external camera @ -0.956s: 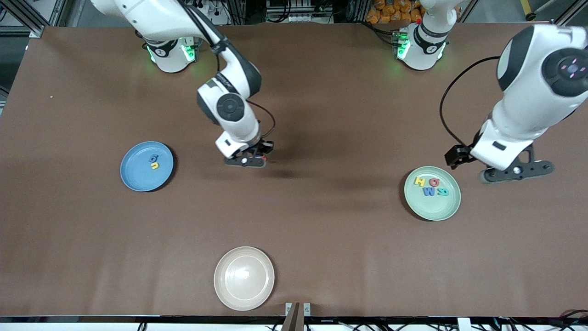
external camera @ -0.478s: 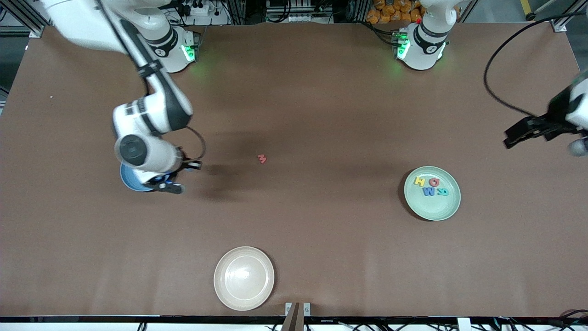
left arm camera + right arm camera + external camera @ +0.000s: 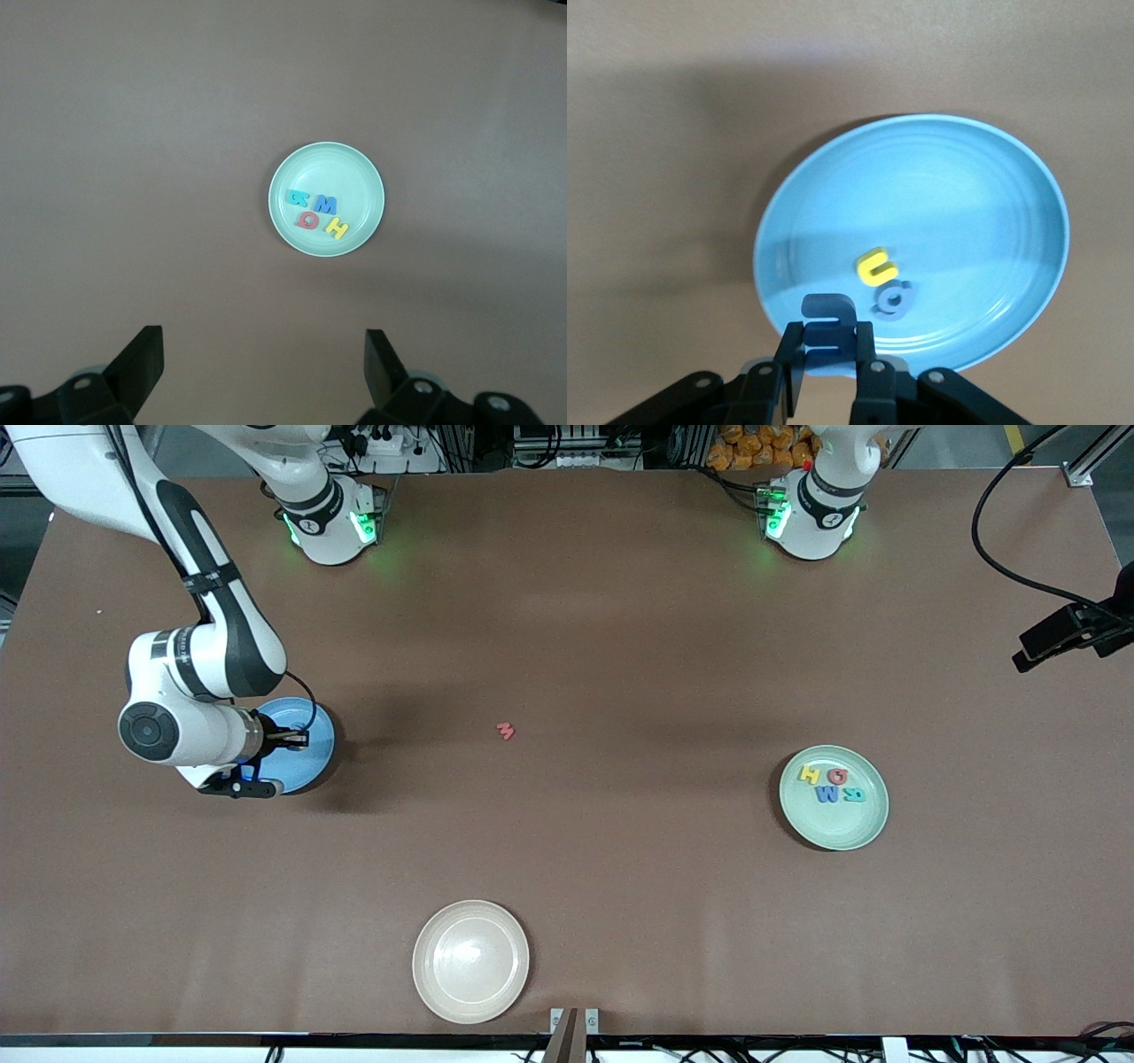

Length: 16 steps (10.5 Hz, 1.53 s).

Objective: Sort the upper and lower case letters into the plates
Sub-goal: 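Carry the blue m to the blue plate while the left gripper withdraws, then move the right gripper back over the pink w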

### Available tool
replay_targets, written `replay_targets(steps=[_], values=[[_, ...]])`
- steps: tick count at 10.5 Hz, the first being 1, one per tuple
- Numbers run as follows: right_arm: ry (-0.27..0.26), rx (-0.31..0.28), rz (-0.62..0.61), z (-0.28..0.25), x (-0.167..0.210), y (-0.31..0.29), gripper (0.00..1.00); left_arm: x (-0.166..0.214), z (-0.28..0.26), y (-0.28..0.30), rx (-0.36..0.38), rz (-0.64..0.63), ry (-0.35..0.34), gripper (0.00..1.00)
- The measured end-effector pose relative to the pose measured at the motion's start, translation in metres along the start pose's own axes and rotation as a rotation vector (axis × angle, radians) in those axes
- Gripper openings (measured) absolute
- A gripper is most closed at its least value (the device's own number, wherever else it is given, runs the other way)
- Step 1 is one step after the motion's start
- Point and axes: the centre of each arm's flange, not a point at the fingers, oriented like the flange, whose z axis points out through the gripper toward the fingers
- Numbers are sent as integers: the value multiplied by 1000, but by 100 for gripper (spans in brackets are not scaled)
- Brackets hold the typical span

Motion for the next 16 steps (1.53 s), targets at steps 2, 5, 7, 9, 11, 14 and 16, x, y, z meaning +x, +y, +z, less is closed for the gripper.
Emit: replay_targets(steps=[2, 5, 7, 9, 11, 14, 16], values=[[18, 11, -20, 19, -4, 12, 27, 2, -1, -11, 2, 25, 1, 100], [32, 15, -32, 20, -5, 15, 52, 3, 0, -17, 2, 45, 1, 100], [82, 10, -98, -5, -7, -16, 78, 3, 0, -16, 3, 46, -2, 100], [152, 5, -223, -40, -14, -83, 100, 2, 1, -17, 4, 45, -13, 100], [212, -4, -347, -67, -26, -159, 100, 1, 0, -15, 4, 40, -14, 100], [248, -7, -458, -65, -55, -255, 100, 0, 0, -9, 4, 43, -14, 100], [284, 23, -470, -51, -64, -295, 100, 0, 0, -7, 4, 46, -13, 100]])
